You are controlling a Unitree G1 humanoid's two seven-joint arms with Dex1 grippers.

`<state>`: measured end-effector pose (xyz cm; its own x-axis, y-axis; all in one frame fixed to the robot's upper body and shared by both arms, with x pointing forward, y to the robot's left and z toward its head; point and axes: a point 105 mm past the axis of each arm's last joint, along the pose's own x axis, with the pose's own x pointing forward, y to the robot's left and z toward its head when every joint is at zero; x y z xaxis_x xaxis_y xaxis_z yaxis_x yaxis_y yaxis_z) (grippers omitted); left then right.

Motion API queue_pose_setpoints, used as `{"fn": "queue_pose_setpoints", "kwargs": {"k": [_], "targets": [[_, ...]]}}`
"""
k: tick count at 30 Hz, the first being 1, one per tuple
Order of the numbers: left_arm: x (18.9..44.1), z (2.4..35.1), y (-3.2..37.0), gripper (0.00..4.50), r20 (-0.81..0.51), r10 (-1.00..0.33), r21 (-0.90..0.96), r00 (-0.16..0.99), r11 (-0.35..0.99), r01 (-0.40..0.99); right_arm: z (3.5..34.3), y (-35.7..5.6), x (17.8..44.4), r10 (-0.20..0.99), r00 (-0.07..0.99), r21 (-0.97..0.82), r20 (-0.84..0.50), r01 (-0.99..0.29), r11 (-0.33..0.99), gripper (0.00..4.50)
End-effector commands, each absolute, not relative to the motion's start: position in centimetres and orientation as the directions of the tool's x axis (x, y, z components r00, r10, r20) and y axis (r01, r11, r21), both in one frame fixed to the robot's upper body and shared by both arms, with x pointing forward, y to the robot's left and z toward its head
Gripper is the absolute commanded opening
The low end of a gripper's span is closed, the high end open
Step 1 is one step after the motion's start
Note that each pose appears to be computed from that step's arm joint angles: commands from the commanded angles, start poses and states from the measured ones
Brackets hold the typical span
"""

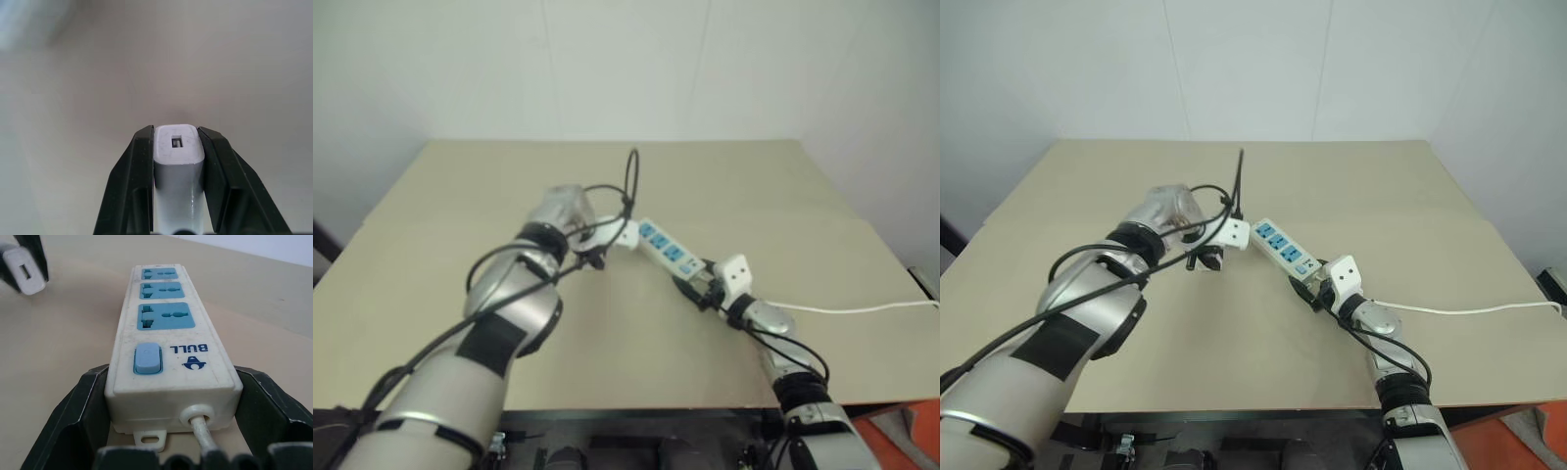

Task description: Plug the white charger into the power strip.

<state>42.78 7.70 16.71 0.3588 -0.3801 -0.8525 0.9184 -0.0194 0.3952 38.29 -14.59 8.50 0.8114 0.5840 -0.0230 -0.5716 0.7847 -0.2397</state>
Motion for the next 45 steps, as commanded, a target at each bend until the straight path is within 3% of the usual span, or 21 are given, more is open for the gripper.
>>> {"fn": "queue_pose_setpoints", "kwargs": {"k": [1,5,8,10,14,19,24,29,45], "targets": [[41.9,24.6,5.7,1.01,-0.636,-0.703,0.432,0.319,0.019,0.902,5.3,-14.2,36.9,0.654,0.738,-0.202,-0.164,-0.674,0.71,3.39],[40.5,28.8,7.1,1.01,-0.295,-0.927,0.395,0.232,0.103,0.913,6.5,-13.1,36.4,0.767,0.614,-0.185,-0.185,-0.788,0.587,3.39],[40.0,31.1,10.2,1.01,0.022,-0.971,0.31,0.239,0.234,0.922,7.6,-11.9,35.6,0.858,0.47,-0.179,-0.21,-0.881,0.439,3.39],[39.6,31.3,11.3,1.01,0.106,-0.967,0.26,0.232,0.252,0.932,7.9,-11.5,35.2,0.887,0.405,-0.173,-0.222,-0.912,0.373,3.39],[36.7,29.6,12.5,1.01,0.228,-0.97,0.116,0.079,0.107,0.987,8.1,-9.7,33.7,0.942,0.221,-0.144,-0.252,-0.971,0.189,3.39],[34.8,26.8,12.4,1.01,0.327,-0.945,-0.018,0.001,-0.005,1.0,7.2,-7.4,33.6,0.944,0.164,-0.132,-0.287,-0.983,0.13,3.39],[34.2,22.1,11.6,1.01,0.24,-0.971,-0.04,-0.023,-0.033,0.999,7.0,-5.7,34.1,0.943,0.172,-0.169,-0.286,-0.977,0.127,3.39],[34.2,18.4,10.5,1.01,0.063,-0.997,-0.011,-0.046,-0.047,0.999,6.8,-5.3,33.6,0.945,0.154,-0.178,-0.289,-0.978,0.105,3.39],[35.9,15.8,9.4,1.01,-0.003,-0.999,-0.049,-0.035,-0.035,0.998,6.2,-5.2,32.9,0.939,0.142,-0.185,-0.314,-0.979,0.086,3.39]]}}
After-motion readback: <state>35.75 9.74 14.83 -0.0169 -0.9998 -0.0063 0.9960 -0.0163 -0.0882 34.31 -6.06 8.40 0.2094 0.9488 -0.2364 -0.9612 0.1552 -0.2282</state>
